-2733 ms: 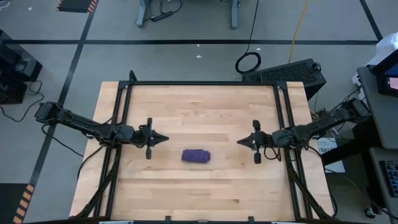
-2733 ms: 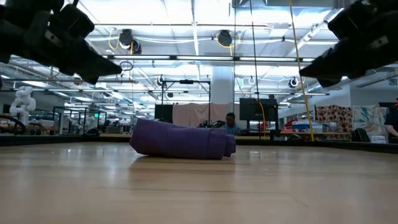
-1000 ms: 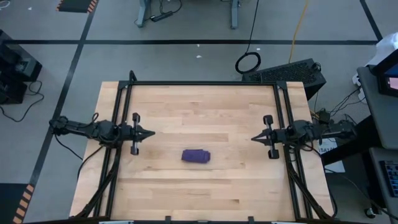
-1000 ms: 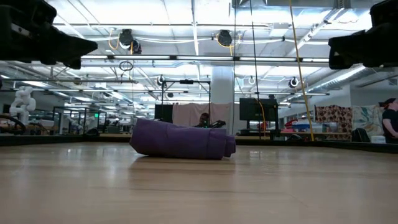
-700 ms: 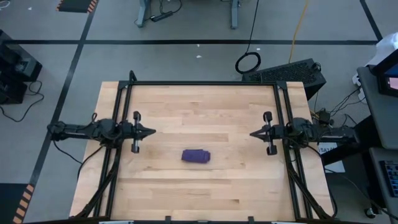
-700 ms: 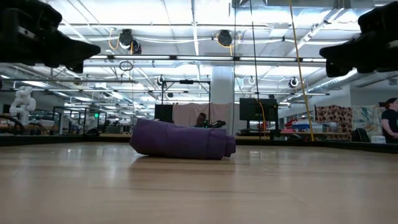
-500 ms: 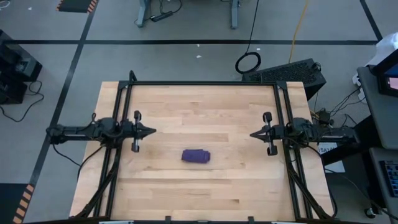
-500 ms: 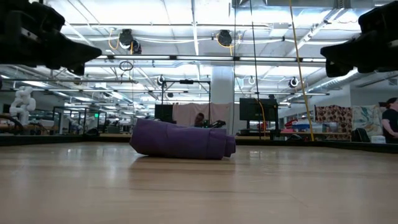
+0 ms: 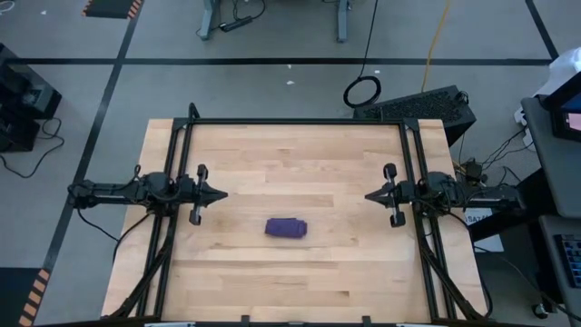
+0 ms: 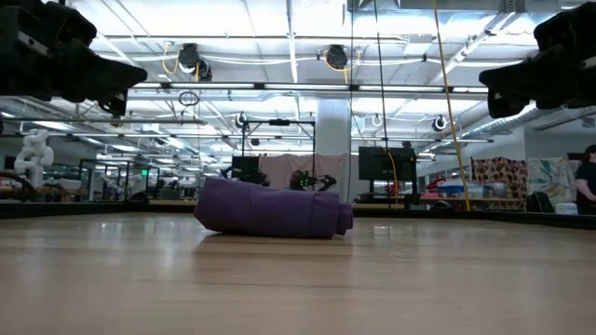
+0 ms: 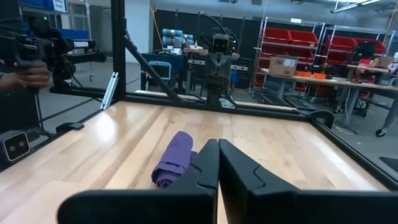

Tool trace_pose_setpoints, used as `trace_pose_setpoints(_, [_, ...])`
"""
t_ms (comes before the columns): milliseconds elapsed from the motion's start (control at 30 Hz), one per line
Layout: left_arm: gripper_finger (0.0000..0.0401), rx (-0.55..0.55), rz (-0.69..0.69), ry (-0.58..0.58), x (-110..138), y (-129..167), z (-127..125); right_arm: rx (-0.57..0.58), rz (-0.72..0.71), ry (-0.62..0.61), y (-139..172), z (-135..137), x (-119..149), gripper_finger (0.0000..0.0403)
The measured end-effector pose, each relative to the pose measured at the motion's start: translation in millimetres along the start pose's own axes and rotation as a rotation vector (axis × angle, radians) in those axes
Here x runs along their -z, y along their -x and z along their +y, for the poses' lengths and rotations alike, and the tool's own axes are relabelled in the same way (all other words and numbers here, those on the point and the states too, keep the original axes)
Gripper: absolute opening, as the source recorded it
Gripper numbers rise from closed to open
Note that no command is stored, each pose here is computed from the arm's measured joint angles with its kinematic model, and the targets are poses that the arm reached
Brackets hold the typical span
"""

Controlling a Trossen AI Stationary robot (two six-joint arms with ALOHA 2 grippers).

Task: Roll towel into tight, uniform cylinder
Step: Return to Home Position

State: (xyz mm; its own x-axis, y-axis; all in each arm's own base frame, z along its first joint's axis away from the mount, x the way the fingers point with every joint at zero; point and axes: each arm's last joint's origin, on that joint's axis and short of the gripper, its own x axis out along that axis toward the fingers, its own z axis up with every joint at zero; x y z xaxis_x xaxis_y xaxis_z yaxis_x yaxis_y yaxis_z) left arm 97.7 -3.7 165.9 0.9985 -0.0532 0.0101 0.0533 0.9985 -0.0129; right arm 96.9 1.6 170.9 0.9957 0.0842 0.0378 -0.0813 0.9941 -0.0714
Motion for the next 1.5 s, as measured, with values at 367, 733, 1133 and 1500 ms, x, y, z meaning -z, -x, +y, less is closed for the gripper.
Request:
trace_pose_setpoints(367, [0.0001,0.005,0.000,0.007,0.1,0.0,-0.9,-0.005,0.003,-0.051,-0.2,0.2,0.2,0.0000])
trace_pose_setpoints(733, [0.0001,0.002,0.001,0.008,0.2,-0.1,-0.8,-0.028,0.051,-0.083,-3.6,0.8,4.1,0.0000])
trace_pose_setpoints(1133, [0.0002,0.001,0.000,0.008,0.1,-0.1,-0.8,-0.034,-0.010,-0.024,0.1,1.0,-0.8,0.0000])
trace_pose_setpoints(1500, [0.0001,0.016,0.000,0.009,0.1,-0.1,-1.9,0.045,0.008,-0.046,0.1,-1.1,0.7,0.0000])
